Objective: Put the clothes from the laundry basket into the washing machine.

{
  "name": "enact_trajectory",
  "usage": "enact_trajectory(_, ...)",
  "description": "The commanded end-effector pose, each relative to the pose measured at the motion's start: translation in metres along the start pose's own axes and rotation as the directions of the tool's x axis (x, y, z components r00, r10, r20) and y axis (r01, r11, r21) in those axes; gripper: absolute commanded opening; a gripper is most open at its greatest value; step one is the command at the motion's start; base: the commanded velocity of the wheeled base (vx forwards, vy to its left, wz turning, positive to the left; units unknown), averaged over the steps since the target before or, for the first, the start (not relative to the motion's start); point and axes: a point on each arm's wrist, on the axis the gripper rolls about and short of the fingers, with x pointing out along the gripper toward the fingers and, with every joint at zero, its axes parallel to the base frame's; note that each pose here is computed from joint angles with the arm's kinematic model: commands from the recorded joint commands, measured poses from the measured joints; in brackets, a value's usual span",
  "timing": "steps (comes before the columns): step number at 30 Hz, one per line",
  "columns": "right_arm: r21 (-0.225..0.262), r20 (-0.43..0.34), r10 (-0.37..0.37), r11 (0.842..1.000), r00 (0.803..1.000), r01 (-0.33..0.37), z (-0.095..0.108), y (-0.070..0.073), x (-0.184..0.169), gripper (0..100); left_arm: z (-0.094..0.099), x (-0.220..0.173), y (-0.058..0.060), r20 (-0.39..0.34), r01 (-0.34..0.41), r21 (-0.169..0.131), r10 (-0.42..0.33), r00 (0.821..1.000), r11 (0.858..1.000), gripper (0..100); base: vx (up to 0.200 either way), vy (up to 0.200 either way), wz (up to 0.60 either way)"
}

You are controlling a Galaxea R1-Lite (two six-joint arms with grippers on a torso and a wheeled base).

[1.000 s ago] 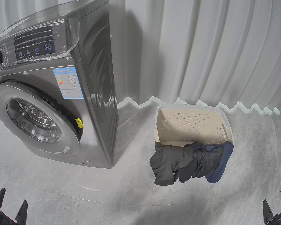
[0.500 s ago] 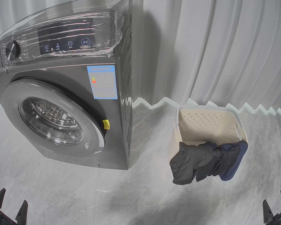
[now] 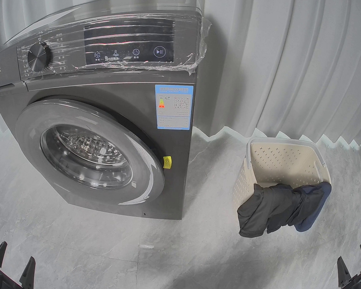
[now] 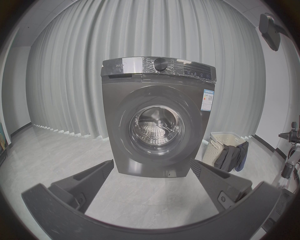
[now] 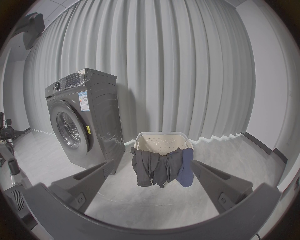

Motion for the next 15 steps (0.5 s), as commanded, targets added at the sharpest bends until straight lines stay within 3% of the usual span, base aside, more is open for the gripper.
enact_trajectory(1, 0.0, 0.0, 0.0, 1.0, 1.0, 0.0, -0.0048, 0.0, 0.0, 100, -0.0044, -0.0003, 0.0002, 0.004, 0.0, -0.001, 0.0, 1.0, 1.0, 100, 0.0, 0.0, 0.0)
enact_trajectory(3, 0.0, 0.0, 0.0, 1.0, 1.0, 0.0, -0.0048, 0.0, 0.0, 100, -0.0044, -0.0003, 0.0002, 0.004, 0.0, -0.001, 0.0, 1.0, 1.0, 100, 0.0, 0.0, 0.0)
enact_trajectory(15, 0.0, -0.001, 0.0, 1.0, 1.0, 0.0, -0.005, 0.0, 0.0, 100, -0.0044, -0.0003, 0.0002, 0.004, 0.0, -0.001, 0.0, 1.0, 1.0, 100, 0.0, 0.2, 0.0)
